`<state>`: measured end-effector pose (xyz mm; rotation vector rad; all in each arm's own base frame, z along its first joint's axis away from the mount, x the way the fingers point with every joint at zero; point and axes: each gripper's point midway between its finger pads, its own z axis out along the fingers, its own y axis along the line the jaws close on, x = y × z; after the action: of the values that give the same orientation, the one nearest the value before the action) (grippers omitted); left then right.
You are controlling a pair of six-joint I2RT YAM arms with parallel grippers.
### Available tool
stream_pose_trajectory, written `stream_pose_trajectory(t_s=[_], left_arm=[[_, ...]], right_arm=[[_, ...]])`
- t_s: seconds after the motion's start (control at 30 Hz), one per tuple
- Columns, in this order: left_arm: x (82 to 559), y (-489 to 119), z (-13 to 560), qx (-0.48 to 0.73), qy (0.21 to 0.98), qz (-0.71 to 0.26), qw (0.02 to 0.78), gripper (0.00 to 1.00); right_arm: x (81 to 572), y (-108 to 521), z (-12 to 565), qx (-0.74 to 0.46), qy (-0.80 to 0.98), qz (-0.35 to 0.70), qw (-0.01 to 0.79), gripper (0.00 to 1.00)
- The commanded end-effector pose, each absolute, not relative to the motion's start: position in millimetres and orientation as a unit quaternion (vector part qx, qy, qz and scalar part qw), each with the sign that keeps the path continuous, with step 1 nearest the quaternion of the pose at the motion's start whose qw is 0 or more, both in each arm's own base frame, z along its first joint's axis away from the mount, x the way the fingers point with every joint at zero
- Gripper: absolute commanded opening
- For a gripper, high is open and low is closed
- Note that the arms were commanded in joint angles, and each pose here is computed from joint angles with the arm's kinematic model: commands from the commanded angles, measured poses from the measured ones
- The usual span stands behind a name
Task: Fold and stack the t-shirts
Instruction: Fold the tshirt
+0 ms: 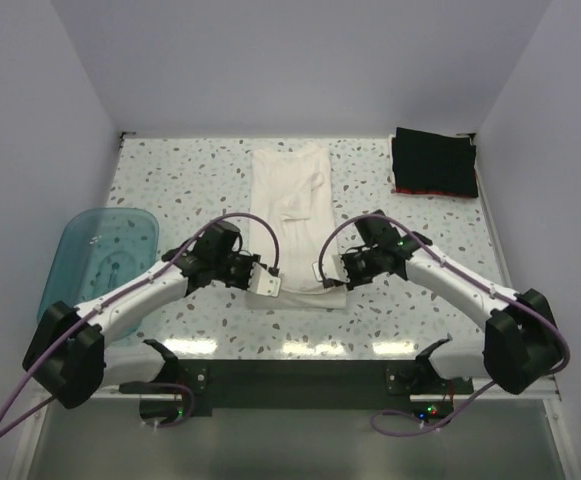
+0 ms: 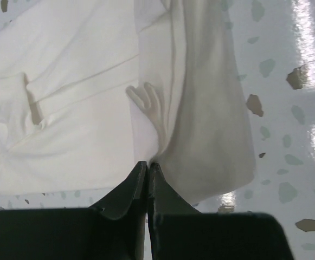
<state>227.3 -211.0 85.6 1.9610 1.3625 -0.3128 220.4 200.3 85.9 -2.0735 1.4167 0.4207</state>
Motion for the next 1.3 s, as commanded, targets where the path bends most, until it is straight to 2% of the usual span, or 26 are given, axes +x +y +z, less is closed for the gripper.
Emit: stream_pose_trajectory(t_s=[0.0, 0.23, 0.63, 0.93, 1.23, 1.27], left_arm=[[270, -221, 115, 0.761, 0.488, -0.104, 0.415, 0.00], [340, -217, 123, 0.747, 0.499, -0.095, 0.430, 0.00], [429, -210, 121, 0.737, 0.499, -0.067, 0.451, 0.00], [456, -209, 104, 0.736, 0.503, -0.061, 0.449, 0.00], [472, -208, 88, 0.732, 0.512, -0.048, 0.447, 0.00], [474, -208, 88, 0.731, 0.512, -0.044, 0.450, 0.05]], right_arm=[[252, 220, 106, -0.793, 0.480, 0.164, 0.337, 0.00], [310, 220, 105, -0.782, 0.494, 0.157, 0.347, 0.00], [402, 224, 101, -0.761, 0.517, 0.137, 0.369, 0.00], [434, 217, 89, -0.740, 0.539, 0.132, 0.381, 0.00], [445, 212, 71, -0.737, 0.551, 0.127, 0.371, 0.00], [449, 210, 70, -0.737, 0.555, 0.120, 0.366, 0.00]])
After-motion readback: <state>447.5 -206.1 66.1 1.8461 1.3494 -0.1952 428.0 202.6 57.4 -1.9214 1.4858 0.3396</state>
